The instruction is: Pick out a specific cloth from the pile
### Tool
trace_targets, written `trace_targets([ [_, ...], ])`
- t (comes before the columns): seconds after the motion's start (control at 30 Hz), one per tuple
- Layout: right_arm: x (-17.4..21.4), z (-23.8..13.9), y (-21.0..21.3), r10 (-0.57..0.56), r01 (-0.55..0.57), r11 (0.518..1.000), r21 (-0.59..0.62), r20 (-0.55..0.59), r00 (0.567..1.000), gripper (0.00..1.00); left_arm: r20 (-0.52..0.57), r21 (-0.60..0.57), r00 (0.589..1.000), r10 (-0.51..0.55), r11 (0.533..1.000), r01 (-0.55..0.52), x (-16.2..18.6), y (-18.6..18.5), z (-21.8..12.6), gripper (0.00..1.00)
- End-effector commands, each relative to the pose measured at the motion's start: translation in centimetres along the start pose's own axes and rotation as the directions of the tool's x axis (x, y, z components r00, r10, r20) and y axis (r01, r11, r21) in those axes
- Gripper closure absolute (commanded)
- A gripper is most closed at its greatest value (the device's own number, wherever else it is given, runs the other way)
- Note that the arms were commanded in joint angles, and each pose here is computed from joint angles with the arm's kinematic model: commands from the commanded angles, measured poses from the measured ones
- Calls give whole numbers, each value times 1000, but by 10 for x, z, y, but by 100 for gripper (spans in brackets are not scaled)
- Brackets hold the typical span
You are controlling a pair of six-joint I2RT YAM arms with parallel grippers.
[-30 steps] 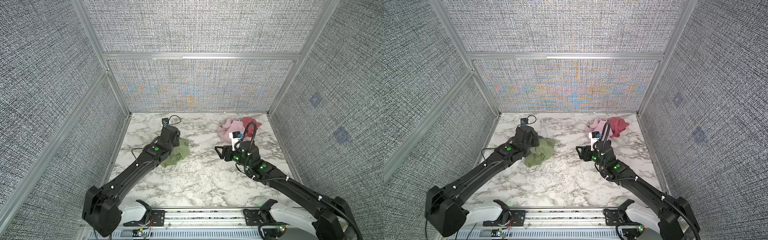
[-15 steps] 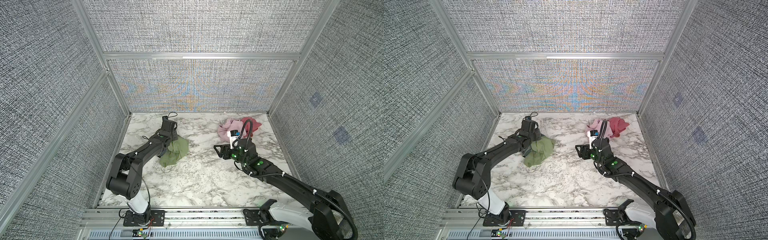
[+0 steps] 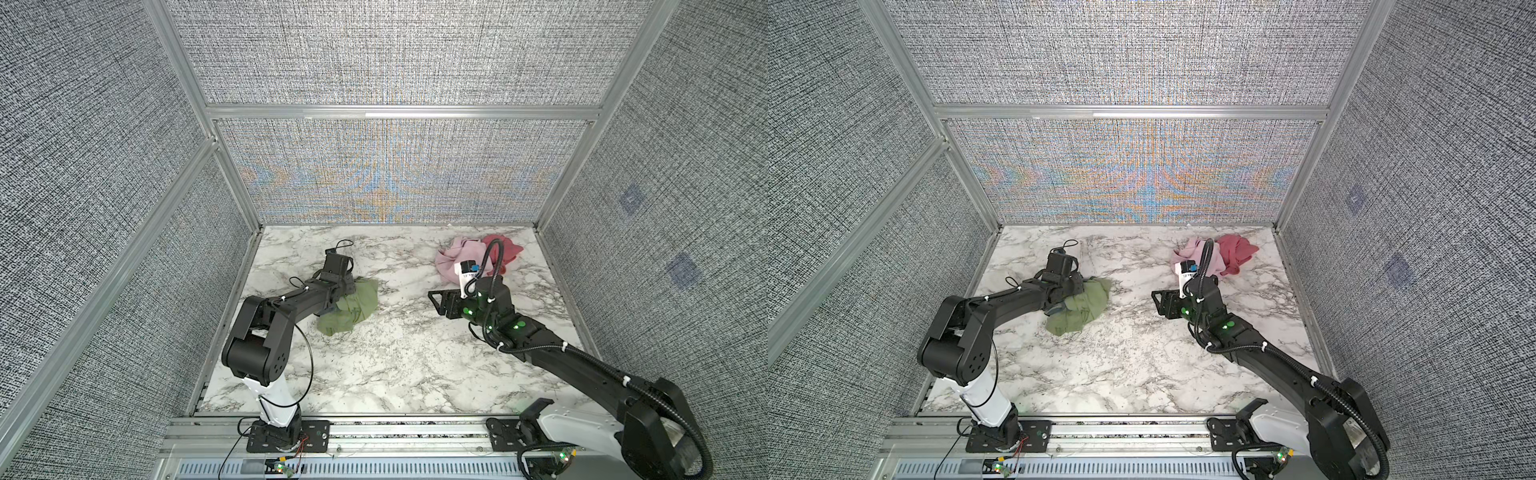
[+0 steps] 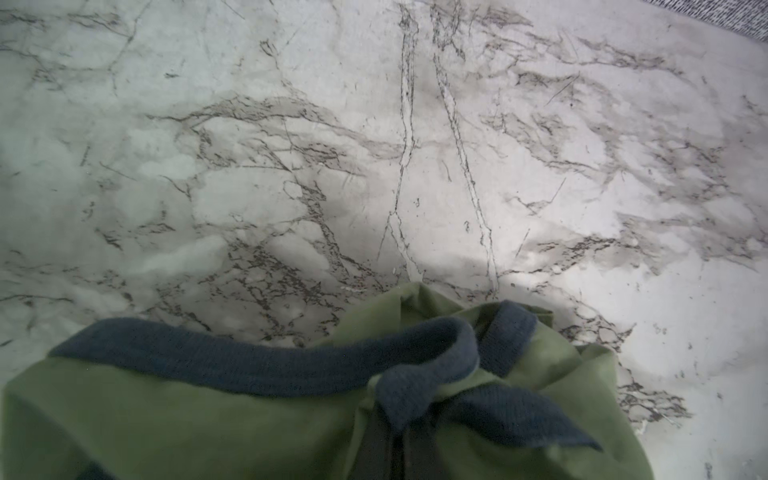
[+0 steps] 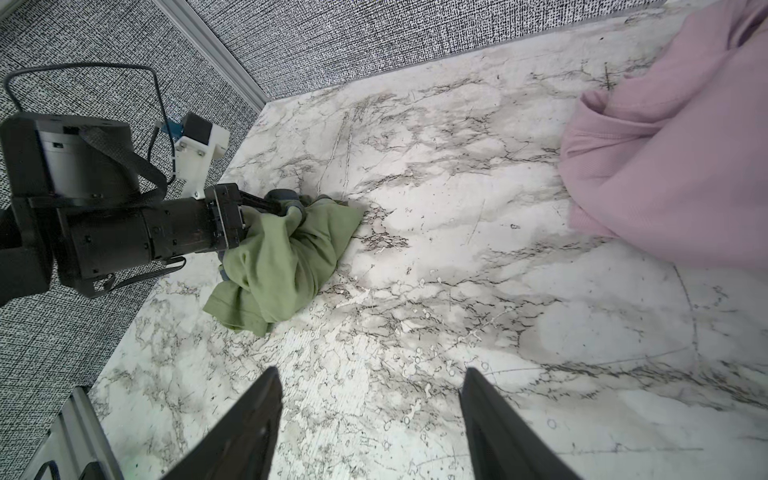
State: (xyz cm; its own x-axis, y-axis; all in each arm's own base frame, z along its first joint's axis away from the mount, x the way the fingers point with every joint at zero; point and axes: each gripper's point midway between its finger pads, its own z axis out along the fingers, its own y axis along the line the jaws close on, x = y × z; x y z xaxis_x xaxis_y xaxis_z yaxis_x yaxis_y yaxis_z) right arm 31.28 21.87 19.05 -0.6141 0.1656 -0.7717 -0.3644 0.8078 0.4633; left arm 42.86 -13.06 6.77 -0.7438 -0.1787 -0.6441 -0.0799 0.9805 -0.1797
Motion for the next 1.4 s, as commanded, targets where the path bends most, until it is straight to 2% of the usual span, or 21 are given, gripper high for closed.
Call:
trace_targets([
  [0.0, -4, -2, 3, 3, -3, 1000, -12, 15, 1000, 30, 25, 12, 1000, -16, 1000, 16, -11, -2, -14, 78],
  [0.07, -5, -5, 4, 3, -3, 1000, -15, 21, 1000, 30, 50, 3, 999, -20, 1000, 20, -21, -1, -28, 66],
  [0.13, -6, -8, 4, 4, -3, 1000, -17, 29, 1000, 30, 64, 7, 998, -21, 1000, 21, -30, -2, -44, 62],
  [0.33, -9, -13, 6, -3, 3, 1000, -17, 38, 999, 30, 55, 80, 998, 12, 997, -17, -35, -12, -86, 61],
  [0.5, -10, -13, 6, -5, 6, 1000, -23, 53, 999, 30, 79, 185, 997, 23, 982, -37, -17, -31, -114, 61],
  [0.63, -7, -11, 5, -7, 7, 1000, -15, 28, 1000, 30, 114, 231, 990, 78, 968, -102, 3, -53, -126, 61],
  [0.8, -5, -9, 2, -7, 7, 1000, -2, 26, 1000, 30, 93, 301, 994, 49, 951, -74, 31, -66, -113, 61],
  [0.93, -6, -9, 3, 3, -3, 1000, -7, 29, 1000, 30, 52, 312, 998, 26, 949, -41, 50, -65, -95, 61],
  [1.1, -6, -10, 2, -1, 1, 1000, -1, 25, 1000, 30, -29, 220, 1000, 1, 976, 5, 68, -50, -73, 61],
  [1.37, -7, -10, 3, 2, -2, 1000, -5, 29, 1000, 30, -80, 119, 996, -43, 991, 52, 81, -20, -49, 62],
])
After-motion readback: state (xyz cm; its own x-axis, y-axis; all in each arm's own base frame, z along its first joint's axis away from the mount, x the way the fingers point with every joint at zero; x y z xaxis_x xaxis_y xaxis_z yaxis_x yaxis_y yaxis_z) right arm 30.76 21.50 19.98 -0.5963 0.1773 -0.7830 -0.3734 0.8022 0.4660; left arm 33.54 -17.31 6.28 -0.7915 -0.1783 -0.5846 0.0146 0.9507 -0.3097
